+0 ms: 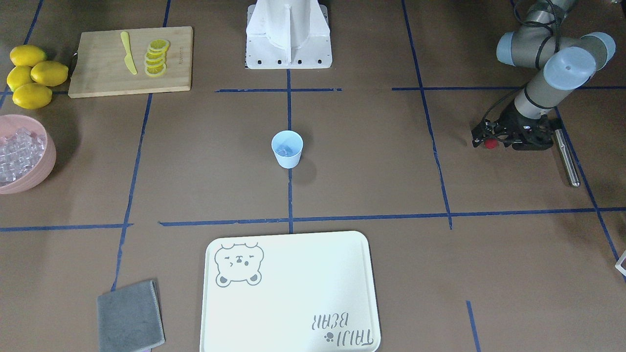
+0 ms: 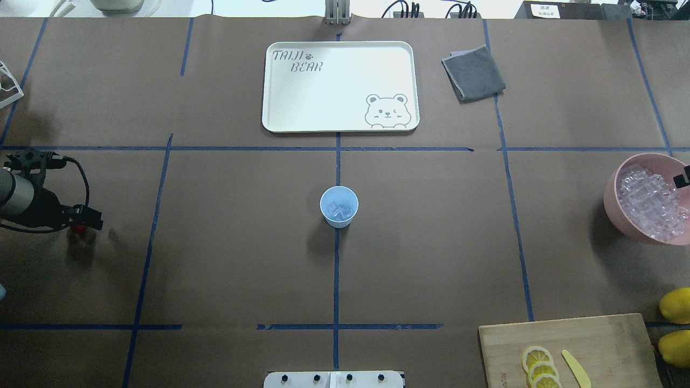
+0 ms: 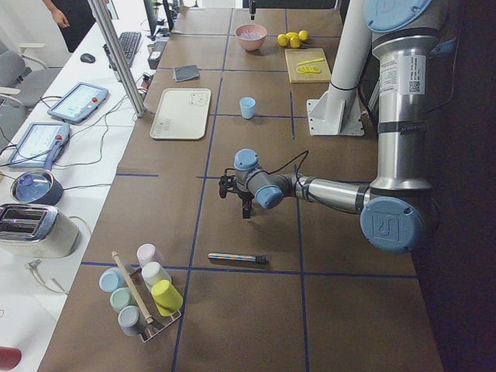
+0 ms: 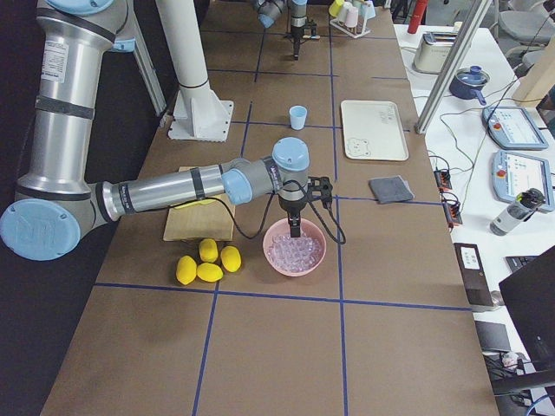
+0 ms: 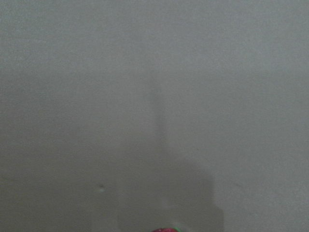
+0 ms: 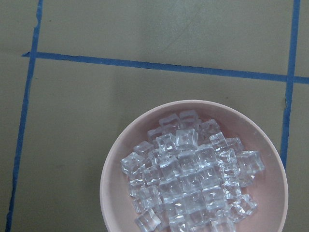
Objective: Mash ice and strawberries in cup
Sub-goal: 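Hold the red strawberry in the left gripper and raise the arm, then carry the strawberry with the left gripper over the light-blue cup, then open the left gripper to drop the strawberry into the cup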
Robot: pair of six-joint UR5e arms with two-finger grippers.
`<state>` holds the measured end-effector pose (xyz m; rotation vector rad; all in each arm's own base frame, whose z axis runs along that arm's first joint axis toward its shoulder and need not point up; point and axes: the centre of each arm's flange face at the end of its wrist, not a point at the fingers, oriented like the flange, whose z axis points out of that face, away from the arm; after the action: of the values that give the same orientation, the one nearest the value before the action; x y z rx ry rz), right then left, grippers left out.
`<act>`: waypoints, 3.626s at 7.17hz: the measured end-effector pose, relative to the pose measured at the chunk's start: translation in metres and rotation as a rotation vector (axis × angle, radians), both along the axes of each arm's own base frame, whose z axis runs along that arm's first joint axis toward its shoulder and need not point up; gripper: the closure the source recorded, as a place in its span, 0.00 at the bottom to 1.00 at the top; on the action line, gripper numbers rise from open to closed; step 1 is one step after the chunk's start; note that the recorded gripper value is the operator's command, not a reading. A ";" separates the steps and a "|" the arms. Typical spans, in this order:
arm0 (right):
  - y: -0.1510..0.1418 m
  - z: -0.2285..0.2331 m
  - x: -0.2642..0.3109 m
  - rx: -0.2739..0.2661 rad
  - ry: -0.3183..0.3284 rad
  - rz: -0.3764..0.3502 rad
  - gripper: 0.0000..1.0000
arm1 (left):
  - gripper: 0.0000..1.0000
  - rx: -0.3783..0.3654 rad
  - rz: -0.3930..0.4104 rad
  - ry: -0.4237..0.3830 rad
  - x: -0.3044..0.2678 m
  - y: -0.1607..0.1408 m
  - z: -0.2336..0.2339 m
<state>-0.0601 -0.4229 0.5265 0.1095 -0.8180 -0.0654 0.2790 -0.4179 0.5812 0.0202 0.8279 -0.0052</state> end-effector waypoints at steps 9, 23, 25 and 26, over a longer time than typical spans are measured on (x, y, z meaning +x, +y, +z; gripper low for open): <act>0.000 0.002 0.000 -0.005 -0.005 -0.002 0.00 | 1.00 -0.010 -0.069 0.278 0.027 -0.014 -0.172; -0.002 0.001 0.006 -0.005 -0.006 0.013 0.00 | 0.25 -0.048 -0.191 0.498 0.261 0.005 -0.397; -0.002 0.003 0.006 -0.007 -0.005 0.013 0.00 | 0.25 -0.039 -0.188 0.506 0.258 0.006 -0.401; -0.002 0.007 0.007 -0.008 -0.002 0.008 0.00 | 0.27 -0.015 -0.187 0.517 0.247 0.004 -0.404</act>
<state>-0.0530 -0.4251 0.5339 0.1053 -0.8193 -0.0547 0.5257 -0.4139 0.1768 0.0845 1.3402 -0.1998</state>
